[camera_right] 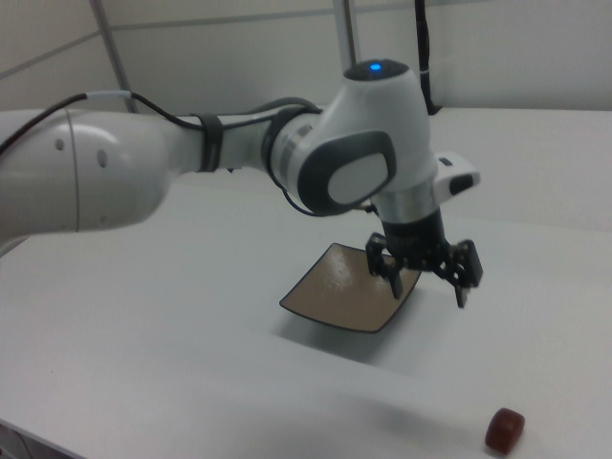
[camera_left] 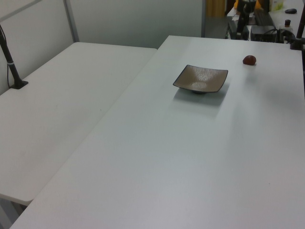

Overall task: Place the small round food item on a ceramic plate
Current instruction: 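Move the open gripper over the small dark-red food item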

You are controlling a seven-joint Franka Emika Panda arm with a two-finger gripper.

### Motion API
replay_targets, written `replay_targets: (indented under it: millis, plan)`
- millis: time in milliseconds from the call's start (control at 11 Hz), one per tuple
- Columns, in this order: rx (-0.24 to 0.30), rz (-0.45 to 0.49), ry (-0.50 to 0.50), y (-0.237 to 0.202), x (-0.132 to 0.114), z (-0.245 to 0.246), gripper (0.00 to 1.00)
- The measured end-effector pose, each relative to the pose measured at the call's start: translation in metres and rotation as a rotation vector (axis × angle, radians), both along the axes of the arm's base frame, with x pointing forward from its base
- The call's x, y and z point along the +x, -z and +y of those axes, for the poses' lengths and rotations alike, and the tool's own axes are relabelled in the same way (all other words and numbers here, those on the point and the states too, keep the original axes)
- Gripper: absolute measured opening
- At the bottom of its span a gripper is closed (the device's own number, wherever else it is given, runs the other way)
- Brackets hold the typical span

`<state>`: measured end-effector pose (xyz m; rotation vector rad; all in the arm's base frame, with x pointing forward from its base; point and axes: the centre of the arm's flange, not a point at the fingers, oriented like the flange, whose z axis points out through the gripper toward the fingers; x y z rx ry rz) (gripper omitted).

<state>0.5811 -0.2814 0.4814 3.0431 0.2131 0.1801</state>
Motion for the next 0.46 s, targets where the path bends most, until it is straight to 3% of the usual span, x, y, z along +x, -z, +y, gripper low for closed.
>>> replay_targets:
  millis: [456]
  plan:
    - [-0.014,0.048,-0.011,0.063,-0.001,-0.044,1.0]
